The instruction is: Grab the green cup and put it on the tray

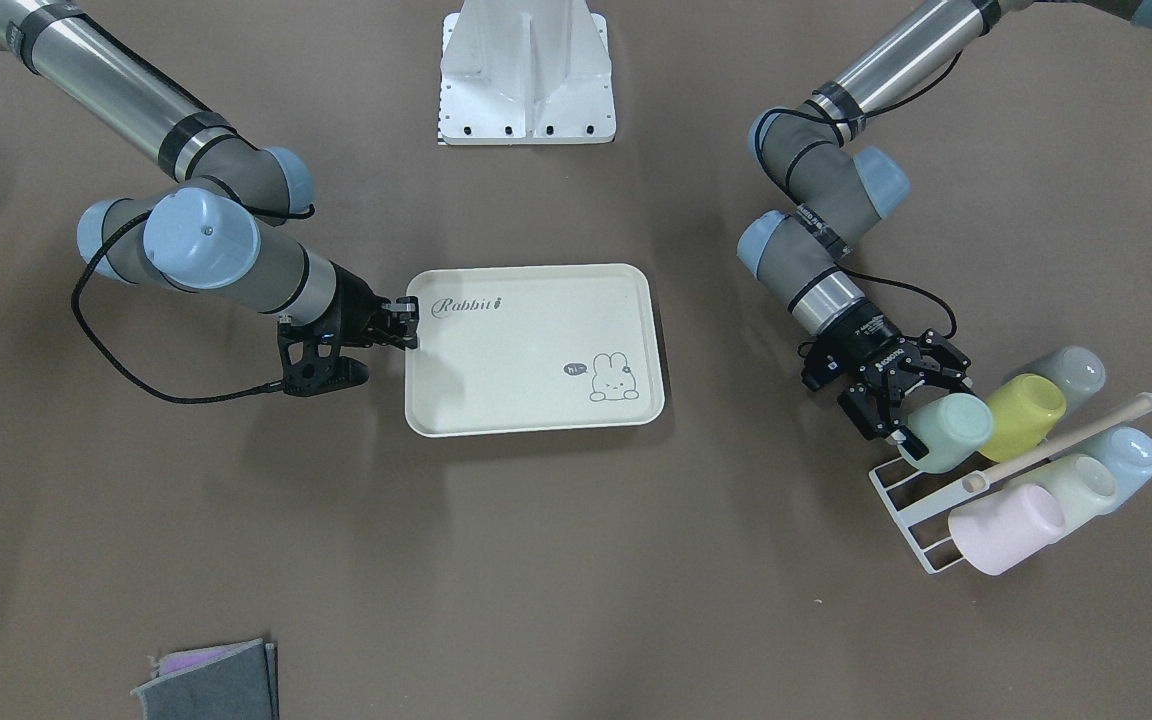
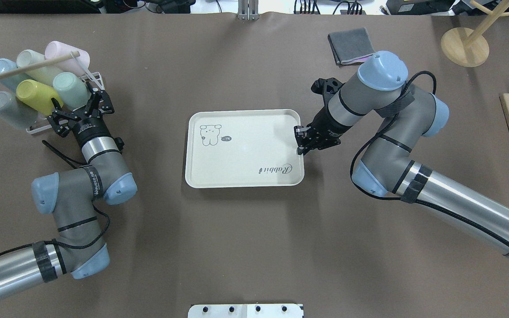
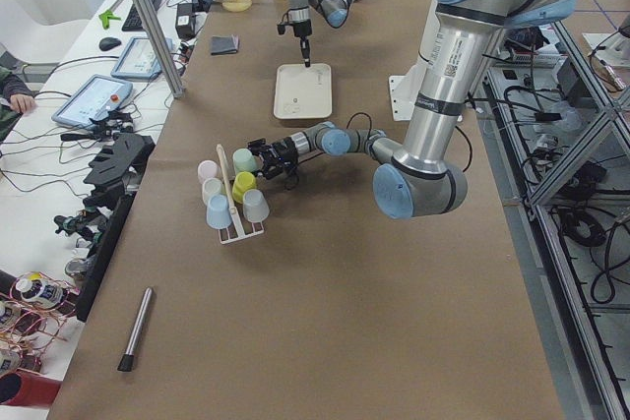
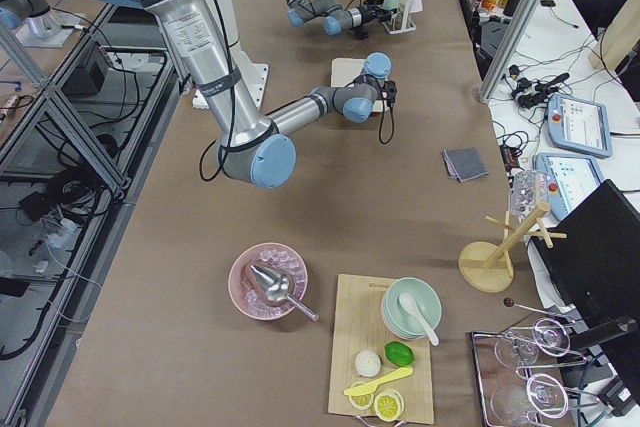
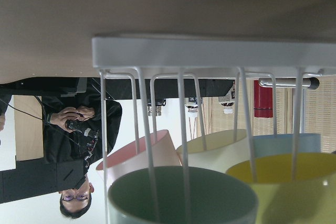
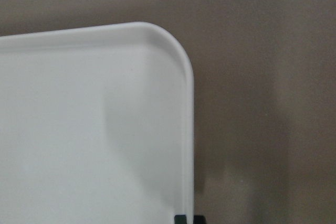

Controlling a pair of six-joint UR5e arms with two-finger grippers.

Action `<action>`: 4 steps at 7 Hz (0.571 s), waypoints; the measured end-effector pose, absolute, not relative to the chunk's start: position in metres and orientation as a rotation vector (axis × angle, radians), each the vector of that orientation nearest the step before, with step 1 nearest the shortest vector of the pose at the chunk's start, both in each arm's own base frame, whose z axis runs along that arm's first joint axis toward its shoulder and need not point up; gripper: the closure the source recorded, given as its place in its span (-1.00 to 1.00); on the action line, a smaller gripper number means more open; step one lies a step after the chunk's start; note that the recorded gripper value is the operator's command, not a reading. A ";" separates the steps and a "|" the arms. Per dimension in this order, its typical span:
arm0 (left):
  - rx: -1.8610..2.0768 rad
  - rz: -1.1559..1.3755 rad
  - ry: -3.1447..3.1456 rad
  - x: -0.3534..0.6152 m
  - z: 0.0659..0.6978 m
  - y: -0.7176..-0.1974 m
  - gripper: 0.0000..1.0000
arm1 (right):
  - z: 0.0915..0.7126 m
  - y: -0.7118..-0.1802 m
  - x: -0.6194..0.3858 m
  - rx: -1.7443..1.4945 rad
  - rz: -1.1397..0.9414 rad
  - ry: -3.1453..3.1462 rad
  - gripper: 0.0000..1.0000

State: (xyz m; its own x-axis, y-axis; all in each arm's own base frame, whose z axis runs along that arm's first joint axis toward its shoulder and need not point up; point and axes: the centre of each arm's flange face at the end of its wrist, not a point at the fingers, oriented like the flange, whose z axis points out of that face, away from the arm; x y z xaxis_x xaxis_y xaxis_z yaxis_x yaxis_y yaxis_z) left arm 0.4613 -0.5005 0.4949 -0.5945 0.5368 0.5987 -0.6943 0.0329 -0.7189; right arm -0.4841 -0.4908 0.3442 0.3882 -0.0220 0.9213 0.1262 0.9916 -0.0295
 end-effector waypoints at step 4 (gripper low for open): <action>0.170 1.716 -1.399 0.462 0.496 -0.501 -0.29 | 0.346 -0.477 -0.494 -0.101 -0.107 -1.164 1.00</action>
State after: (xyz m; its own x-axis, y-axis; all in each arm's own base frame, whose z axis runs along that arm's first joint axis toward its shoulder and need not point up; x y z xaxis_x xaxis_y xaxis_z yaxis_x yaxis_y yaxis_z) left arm 0.4619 -0.5011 0.4964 -0.5959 0.5378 0.5964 -0.6924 0.0322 -0.7208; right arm -0.4941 -0.4770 0.3456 0.3913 -0.0320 0.9197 0.1368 0.9903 -0.0237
